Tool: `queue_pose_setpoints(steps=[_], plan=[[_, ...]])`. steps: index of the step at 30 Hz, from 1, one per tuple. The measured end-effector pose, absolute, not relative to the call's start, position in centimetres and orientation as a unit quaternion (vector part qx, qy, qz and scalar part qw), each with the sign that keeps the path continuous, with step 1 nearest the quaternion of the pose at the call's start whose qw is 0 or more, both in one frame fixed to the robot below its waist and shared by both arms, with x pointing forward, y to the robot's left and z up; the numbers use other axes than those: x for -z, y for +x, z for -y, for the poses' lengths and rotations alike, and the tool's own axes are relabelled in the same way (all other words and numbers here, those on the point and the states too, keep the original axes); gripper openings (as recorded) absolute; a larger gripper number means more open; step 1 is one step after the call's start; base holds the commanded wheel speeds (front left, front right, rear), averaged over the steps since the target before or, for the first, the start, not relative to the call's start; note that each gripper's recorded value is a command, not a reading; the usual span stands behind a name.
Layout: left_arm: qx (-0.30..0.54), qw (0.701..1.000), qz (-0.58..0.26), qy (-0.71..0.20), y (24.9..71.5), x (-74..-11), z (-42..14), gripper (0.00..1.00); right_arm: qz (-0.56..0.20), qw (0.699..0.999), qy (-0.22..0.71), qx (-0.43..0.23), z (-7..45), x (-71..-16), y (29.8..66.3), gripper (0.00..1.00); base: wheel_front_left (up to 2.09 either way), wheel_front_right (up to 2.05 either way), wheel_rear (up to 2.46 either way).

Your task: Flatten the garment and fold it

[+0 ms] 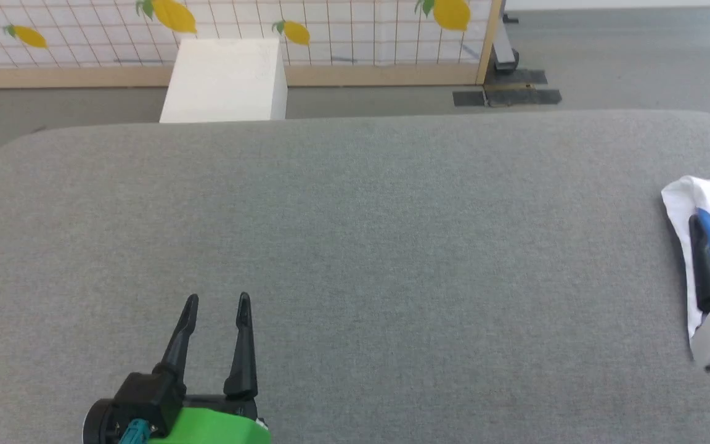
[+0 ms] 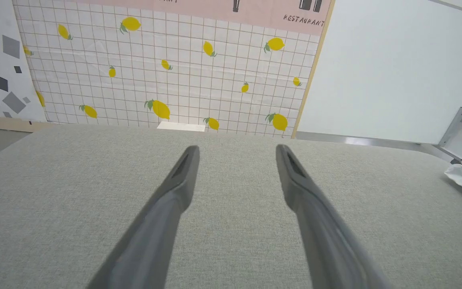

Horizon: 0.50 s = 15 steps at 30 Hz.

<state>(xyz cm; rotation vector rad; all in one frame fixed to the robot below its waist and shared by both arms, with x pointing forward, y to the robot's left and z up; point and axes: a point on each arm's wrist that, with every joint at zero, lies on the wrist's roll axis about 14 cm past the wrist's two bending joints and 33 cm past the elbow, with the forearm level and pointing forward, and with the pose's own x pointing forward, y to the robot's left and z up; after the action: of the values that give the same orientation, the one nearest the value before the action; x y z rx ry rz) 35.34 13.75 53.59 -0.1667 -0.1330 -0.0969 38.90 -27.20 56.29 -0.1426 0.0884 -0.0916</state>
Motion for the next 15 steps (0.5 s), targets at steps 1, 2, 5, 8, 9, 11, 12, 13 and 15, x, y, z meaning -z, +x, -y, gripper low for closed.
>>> queue_pose_setpoints(steps=[1, 2, 5, 8, 9, 11, 12, 13, 15], plan=[[0.047, 0.993, 0.067, -0.082, 35.1, -53.7, -13.9, 1.0, -0.035, 0.996, -0.067, 0.044, 26.7, -56.4, 38.5, 1.0, 0.0, 0.0, 0.0], [0.043, 0.993, 0.069, -0.082, 34.9, -53.8, -14.0, 1.0, -0.025, 0.997, -0.061, 0.042, 25.9, -56.4, 38.0, 1.0, 0.0, 0.0, 0.0], [0.038, 0.994, 0.068, -0.081, 34.4, -53.7, -14.3, 1.0, -0.021, 0.998, -0.046, 0.033, 24.0, -55.6, 36.9, 1.0, 0.0, 0.0, 0.0], [0.035, 0.994, 0.064, -0.079, 33.8, -53.4, -14.5, 1.0, -0.032, 0.999, -0.037, 0.023, 22.6, -54.2, 35.9, 1.0, 0.0, 0.0, 0.0], [0.033, 0.994, 0.062, -0.078, 33.7, -53.3, -14.6, 1.0, -0.034, 0.999, -0.035, 0.02, 22.4, -53.9, 35.6, 1.0, 0.0, 0.0, 0.0], [0.03, 0.995, 0.057, -0.077, 33.4, -52.9, -14.8, 1.0, -0.035, 0.999, -0.032, 0.018, 22.0, -53.4, 35.1, 1.0, 0.0, 0.0, 0.0], [0.029, 0.995, 0.052, -0.077, 33.2, -52.6, -14.8, 1.0, -0.035, 0.999, -0.033, 0.016, 21.8, -53.2, 34.9, 1.0, 0.0, 0.0, 0.0], [0.029, 0.995, 0.049, -0.077, 33.1, -52.4, -14.8, 1.0, -0.033, 0.999, -0.033, 0.014, 21.6, -53.1, 34.8, 1.0, 0.0, 0.0, 0.0], [0.028, 0.996, 0.045, -0.077, 32.9, -52.1, -14.8, 1.0, -0.03, 0.999, -0.031, 0.007, 21.2, -52.7, 34.6, 1.0, 0.0, 0.0, 0.0]])
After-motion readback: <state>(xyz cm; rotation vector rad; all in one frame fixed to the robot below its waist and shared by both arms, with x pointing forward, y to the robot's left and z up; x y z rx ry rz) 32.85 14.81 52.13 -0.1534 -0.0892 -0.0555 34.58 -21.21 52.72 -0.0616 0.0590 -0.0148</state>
